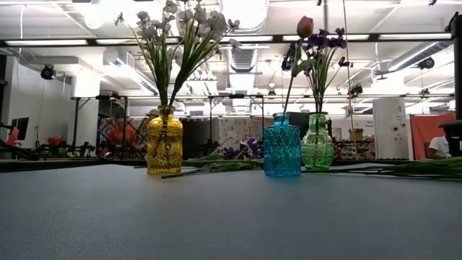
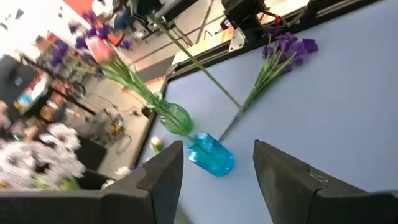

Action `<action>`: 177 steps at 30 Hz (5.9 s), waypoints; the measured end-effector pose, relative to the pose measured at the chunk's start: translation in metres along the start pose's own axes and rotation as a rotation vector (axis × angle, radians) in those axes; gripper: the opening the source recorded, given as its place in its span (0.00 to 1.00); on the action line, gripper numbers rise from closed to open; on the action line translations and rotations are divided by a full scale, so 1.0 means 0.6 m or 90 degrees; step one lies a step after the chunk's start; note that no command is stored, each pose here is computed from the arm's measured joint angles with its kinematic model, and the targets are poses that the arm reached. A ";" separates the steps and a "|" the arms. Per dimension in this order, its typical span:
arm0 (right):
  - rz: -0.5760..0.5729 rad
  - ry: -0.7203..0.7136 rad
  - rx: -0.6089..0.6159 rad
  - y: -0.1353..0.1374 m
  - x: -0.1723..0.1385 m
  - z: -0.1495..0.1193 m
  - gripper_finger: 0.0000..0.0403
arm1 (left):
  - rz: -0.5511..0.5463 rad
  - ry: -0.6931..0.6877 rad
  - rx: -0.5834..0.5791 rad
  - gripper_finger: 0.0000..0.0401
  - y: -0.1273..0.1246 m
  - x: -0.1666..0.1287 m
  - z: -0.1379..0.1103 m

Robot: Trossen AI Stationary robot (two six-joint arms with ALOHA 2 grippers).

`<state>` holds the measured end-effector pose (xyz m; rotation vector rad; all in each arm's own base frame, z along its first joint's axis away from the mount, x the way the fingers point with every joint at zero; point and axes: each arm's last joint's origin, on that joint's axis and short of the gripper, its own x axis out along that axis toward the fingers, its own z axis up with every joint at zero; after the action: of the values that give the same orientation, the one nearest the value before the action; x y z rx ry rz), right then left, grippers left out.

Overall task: Sort flowers into vase by color
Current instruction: Put the bottom pink tulip into the blue flower vase, then put the top violet flowers into the green flower vase

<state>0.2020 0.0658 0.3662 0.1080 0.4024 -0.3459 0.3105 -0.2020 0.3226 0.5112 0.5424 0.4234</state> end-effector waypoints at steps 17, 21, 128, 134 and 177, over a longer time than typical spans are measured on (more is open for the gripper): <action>-0.264 0.011 -0.004 -0.087 -0.012 -0.010 0.03 | -0.144 -0.007 0.034 0.28 -0.005 0.083 -0.051; -0.147 0.016 0.005 -0.075 -0.001 -0.017 0.03 | -0.186 -0.098 0.007 0.25 -0.004 0.079 -0.061; 0.056 -0.092 -0.073 0.015 -0.015 -0.031 0.68 | -0.132 0.212 -0.225 0.57 -0.064 0.118 -0.165; 0.083 -0.085 -0.060 0.026 -0.024 -0.038 0.69 | -0.130 0.213 -0.227 0.57 -0.064 0.119 -0.166; 0.071 0.044 -0.095 0.047 -0.016 -0.089 0.66 | 0.093 0.194 -0.268 0.54 -0.118 0.151 -0.325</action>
<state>0.1839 0.1041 0.3224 -0.0027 0.4873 -0.2016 0.2851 -0.1456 0.1052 0.0794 0.6892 0.7418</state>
